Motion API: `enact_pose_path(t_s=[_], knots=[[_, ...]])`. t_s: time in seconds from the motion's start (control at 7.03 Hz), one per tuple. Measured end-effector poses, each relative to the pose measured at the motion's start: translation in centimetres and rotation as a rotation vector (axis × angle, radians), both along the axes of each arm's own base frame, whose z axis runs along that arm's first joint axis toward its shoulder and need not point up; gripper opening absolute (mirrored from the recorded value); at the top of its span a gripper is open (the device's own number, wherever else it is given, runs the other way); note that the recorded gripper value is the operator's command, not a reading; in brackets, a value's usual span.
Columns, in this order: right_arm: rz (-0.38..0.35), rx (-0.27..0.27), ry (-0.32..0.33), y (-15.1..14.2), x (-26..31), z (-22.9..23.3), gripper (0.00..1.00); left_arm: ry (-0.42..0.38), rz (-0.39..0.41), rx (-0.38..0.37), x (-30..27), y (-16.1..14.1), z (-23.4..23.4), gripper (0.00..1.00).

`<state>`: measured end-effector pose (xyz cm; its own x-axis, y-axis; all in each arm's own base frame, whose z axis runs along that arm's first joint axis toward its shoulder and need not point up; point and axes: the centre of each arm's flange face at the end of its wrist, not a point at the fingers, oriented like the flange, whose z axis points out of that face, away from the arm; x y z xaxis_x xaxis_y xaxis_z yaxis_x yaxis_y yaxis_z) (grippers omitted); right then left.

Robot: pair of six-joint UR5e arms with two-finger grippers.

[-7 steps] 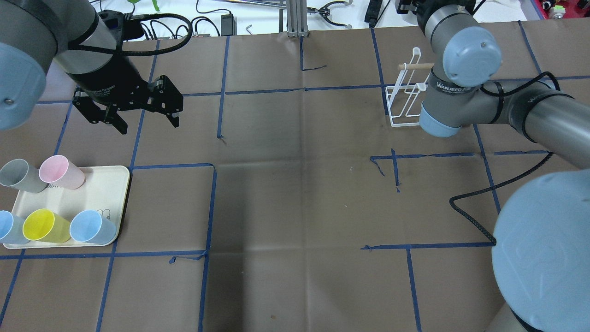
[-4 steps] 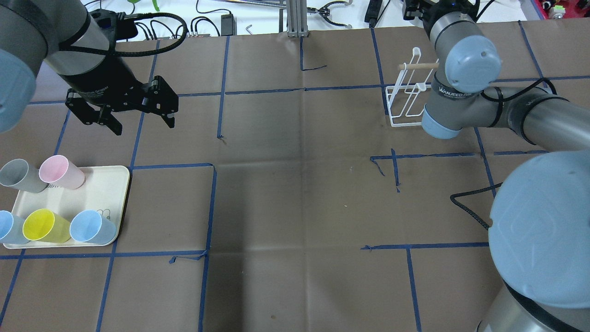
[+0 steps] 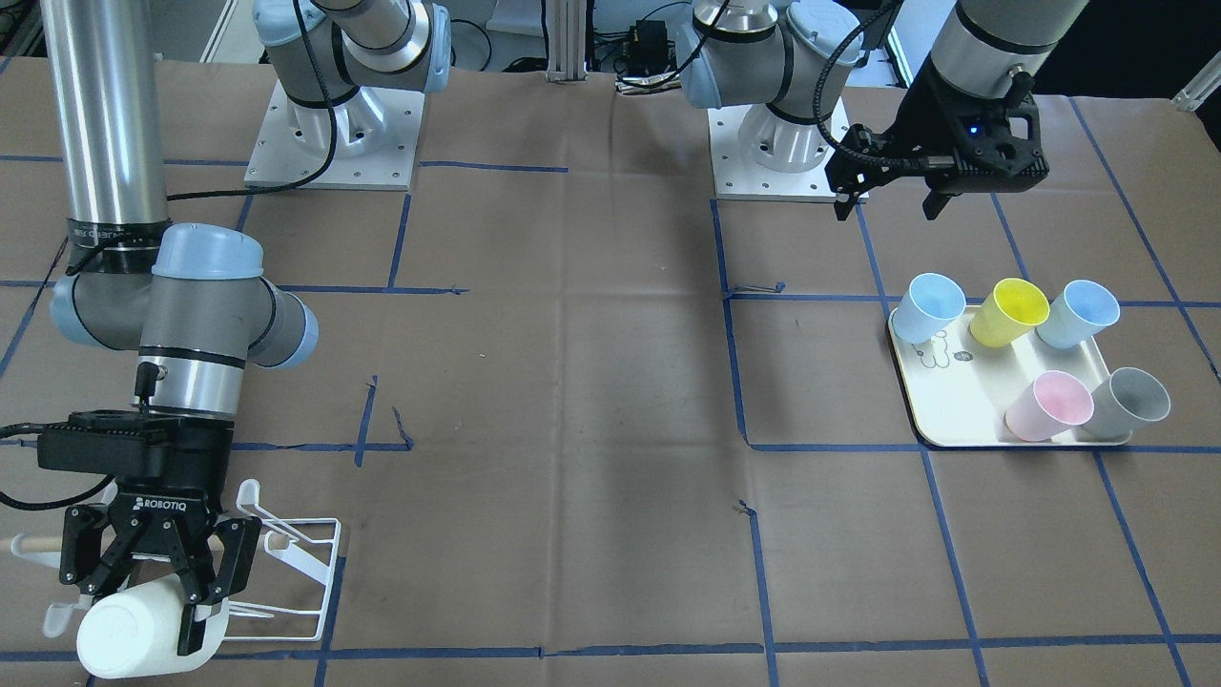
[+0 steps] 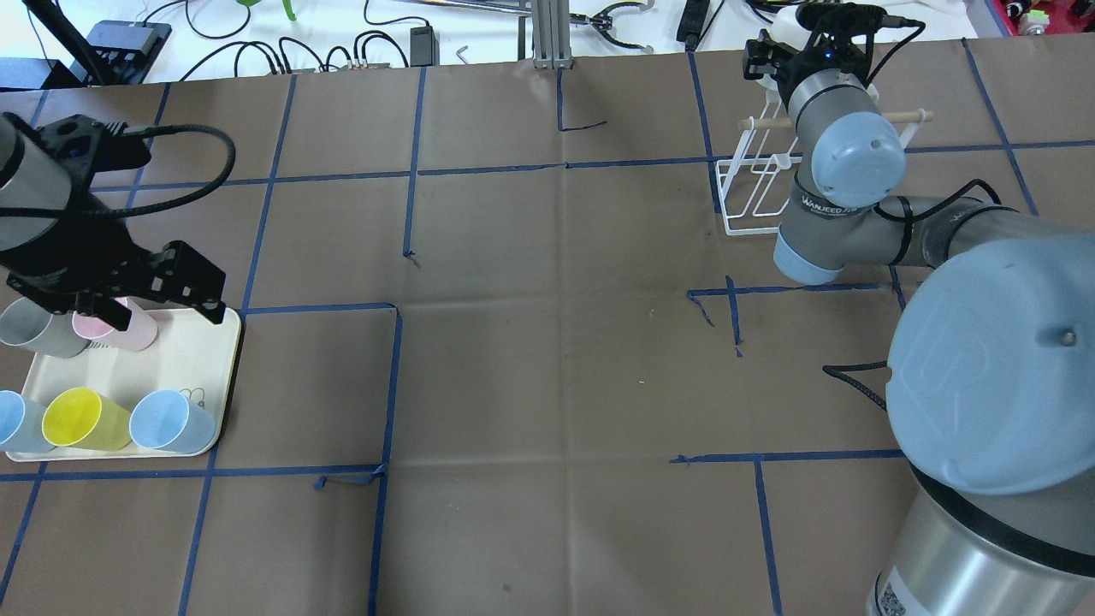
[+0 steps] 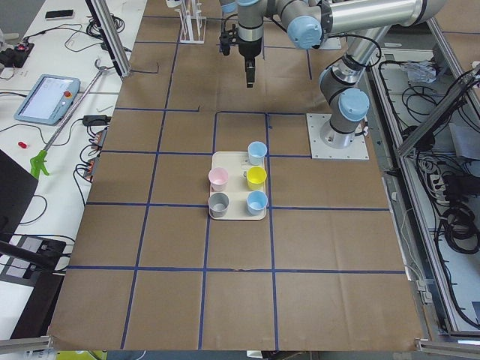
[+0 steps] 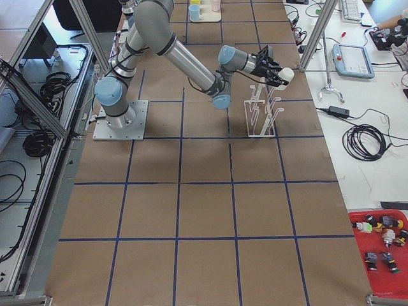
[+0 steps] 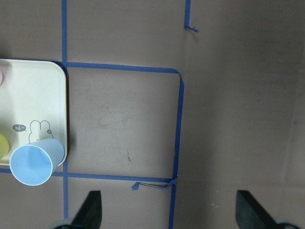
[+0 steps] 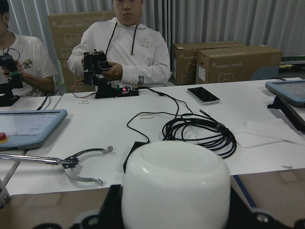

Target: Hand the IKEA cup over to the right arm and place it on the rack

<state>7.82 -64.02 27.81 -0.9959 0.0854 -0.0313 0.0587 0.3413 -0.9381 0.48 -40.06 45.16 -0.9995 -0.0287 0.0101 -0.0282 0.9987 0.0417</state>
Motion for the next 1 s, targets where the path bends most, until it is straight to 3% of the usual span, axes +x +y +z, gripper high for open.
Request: enact_pose_path(t_s=[0.14, 0.28, 0.43, 1.0], knots=[[0.000, 0.016, -0.002, 0.4, 0.0, -0.7, 0.34, 0.006, -0.012, 0.006, 2.7, 1.2, -0.6, 0.99], [0.000, 0.027, -0.004, 0.6, 0.1, -1.2, 0.70, 0.013, -0.023, 0.010, 5.2, 1.9, -1.0, 0.99], [0.000, 0.032, -0.004, 0.8, 0.1, -1.4, 0.99, 0.024, -0.029, 0.017, 7.4, 2.4, -1.7, 0.99], [-0.004, 0.052, -0.015, 1.1, 0.2, -1.9, 1.00, 0.000, -0.045, -0.032, 9.6, 3.0, -9.6, 0.99]])
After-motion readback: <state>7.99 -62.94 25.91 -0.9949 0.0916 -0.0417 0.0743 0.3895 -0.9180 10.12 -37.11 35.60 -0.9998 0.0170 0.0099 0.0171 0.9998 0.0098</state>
